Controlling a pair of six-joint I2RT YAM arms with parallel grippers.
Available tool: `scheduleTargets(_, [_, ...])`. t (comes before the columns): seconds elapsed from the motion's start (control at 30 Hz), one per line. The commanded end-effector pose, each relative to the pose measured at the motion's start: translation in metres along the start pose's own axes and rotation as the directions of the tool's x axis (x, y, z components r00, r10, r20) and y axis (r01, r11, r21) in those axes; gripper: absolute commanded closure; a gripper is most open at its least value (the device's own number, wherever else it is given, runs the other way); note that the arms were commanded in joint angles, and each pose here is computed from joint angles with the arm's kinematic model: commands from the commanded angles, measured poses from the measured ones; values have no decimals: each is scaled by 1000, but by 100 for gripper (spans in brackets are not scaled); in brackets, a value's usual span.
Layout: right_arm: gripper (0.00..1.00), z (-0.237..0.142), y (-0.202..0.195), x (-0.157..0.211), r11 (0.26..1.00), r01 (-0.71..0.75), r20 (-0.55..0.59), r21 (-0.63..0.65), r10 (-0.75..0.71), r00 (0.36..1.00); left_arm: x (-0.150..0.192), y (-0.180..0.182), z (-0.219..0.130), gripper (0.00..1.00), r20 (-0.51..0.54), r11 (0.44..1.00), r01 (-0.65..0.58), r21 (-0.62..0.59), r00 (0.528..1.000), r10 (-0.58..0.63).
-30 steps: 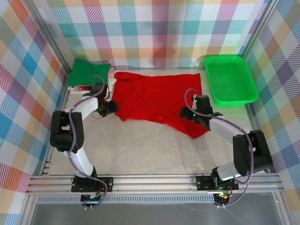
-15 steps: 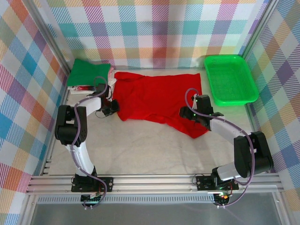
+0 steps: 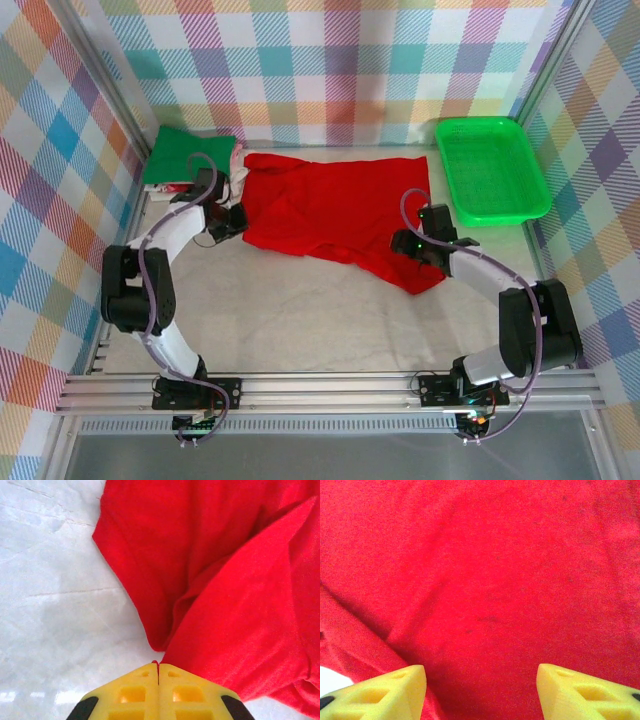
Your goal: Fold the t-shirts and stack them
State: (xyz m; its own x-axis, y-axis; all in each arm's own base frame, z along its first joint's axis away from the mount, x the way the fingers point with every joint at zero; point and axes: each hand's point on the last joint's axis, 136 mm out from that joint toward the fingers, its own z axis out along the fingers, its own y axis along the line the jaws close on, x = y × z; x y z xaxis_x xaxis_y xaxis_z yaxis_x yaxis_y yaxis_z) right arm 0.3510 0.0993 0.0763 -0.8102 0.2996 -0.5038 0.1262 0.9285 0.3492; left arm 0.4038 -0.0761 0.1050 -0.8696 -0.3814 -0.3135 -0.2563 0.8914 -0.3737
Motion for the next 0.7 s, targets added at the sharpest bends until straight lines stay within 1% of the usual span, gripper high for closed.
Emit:
scheduleTargets(0.0, [39,-4,-24,4,992,-112,-35,64,115,993,16,6,-26,100,-20,999,-3,-41,1000,2])
scheduleTargets(0.1, [38,-9,-34,11,985,-163,-65,61,166,984,27,4,-39,100,-43,1000,12,-20,999,-13])
scheduleTargets(0.3, [37,-16,-33,38,983,-174,-163,49,180,970,40,-8,-74,100,-45,998,47,40,998,-46])
scheduleTargets(0.37, [35,-18,-40,44,981,-175,-182,83,187,965,48,-11,-87,100,-59,997,57,61,997,-54])
scheduleTargets(0.43, [34,-21,-47,50,976,-184,-190,118,204,960,59,-8,-100,100,-70,996,70,57,995,-66])
scheduleTargets(0.67, [32,-34,-77,72,929,-296,-243,221,346,906,97,13,-133,100,-103,987,155,27,983,-152])
